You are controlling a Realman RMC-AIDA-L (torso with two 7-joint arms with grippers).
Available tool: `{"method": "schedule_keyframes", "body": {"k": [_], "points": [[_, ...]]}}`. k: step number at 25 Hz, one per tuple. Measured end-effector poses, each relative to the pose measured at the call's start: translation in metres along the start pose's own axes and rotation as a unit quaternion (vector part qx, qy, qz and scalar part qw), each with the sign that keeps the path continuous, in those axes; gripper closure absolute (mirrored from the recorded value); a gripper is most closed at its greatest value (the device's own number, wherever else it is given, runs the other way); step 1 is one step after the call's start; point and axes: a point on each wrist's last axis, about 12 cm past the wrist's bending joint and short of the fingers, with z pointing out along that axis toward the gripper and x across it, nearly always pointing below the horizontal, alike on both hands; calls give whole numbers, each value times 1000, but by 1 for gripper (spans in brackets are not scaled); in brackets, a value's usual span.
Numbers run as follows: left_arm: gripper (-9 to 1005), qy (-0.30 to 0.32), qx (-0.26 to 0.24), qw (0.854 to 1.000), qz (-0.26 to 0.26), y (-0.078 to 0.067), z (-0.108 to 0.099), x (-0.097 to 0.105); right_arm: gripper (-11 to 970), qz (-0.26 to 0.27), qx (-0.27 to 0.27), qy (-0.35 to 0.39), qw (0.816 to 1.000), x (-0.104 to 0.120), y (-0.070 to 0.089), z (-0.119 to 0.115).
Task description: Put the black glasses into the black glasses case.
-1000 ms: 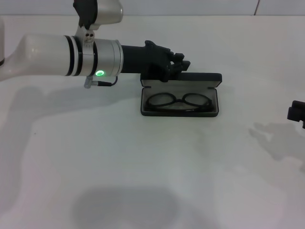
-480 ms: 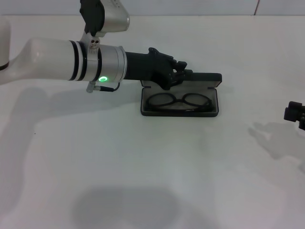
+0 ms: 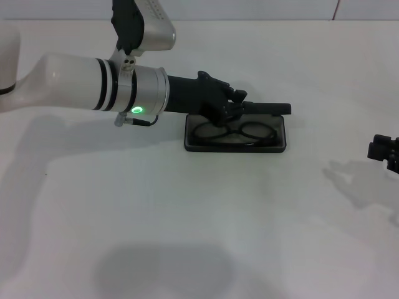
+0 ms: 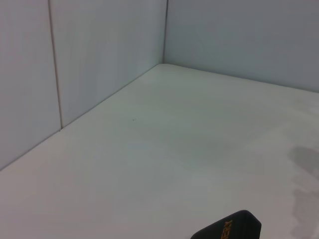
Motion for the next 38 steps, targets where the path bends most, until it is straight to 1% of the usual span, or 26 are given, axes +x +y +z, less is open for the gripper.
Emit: {"method": "schedule_keyframes", "body": {"k": [4, 8, 17, 19, 22, 24, 26, 27, 28, 29, 30, 31, 32, 34, 35, 36, 38], "points": [[761, 0, 2, 1000, -4, -1, 1, 1, 736, 3, -1, 0, 1000, 1, 0, 0], [762, 6, 15, 1000, -1, -6, 3, 3, 734, 5, -3, 1, 1000, 2, 1, 0], [763, 27, 37, 999, -4, -16, 3, 17, 731, 5, -6, 2, 1000, 3, 1, 1], [756, 22, 51, 998, -1, -20, 3, 16, 730, 5, -7, 2, 1000, 3, 2, 1], [735, -11, 77, 997, 13, -25, -2, 4, 728, 6, -10, 2, 1000, 3, 2, 1], [721, -53, 99, 994, 12, -31, -13, -6, 727, 6, -15, 3, 1000, 4, 3, 1], [707, -87, 113, 990, 9, -35, -24, -10, 727, 1, -26, 3, 1000, 2, 5, 2], [701, -119, 126, 985, 10, -39, -36, -11, 726, -8, -35, -1, 999, 1, 7, 3], [694, -165, 141, 975, 37, -46, -54, -9, 726, -16, -44, -6, 999, 0, 9, 3], [687, -165, 141, 975, 37, -46, -54, -9, 725, -28, -54, -14, 998, -2, 11, 4], [680, -219, 144, 963, 68, -53, -73, 0, 725, -39, -64, -21, 997, -4, 14, 4], [673, -219, 144, 963, 68, -53, -73, 0, 724, -50, -75, -28, 996, -6, 16, 5], [666, -246, 139, 956, 75, -57, -83, 7, 724, -62, -92, -38, 993, -9, 19, 7], [652, -274, 130, 951, 65, -62, -97, 19, 723, -75, -118, -54, 989, -12, 24, 11], [645, -283, 129, 949, 53, -65, -104, 27, 684, -85, -147, -80, 982, -16, 30, 17], [563, -287, 132, 948, 43, -67, -109, 33, 646, -85, -147, -80, 982, -16, 30, 17], [398, -293, 153, 943, 23, -72, -122, 46, 569, -98, -184, -122, 970, -22, 35, 28]]}}
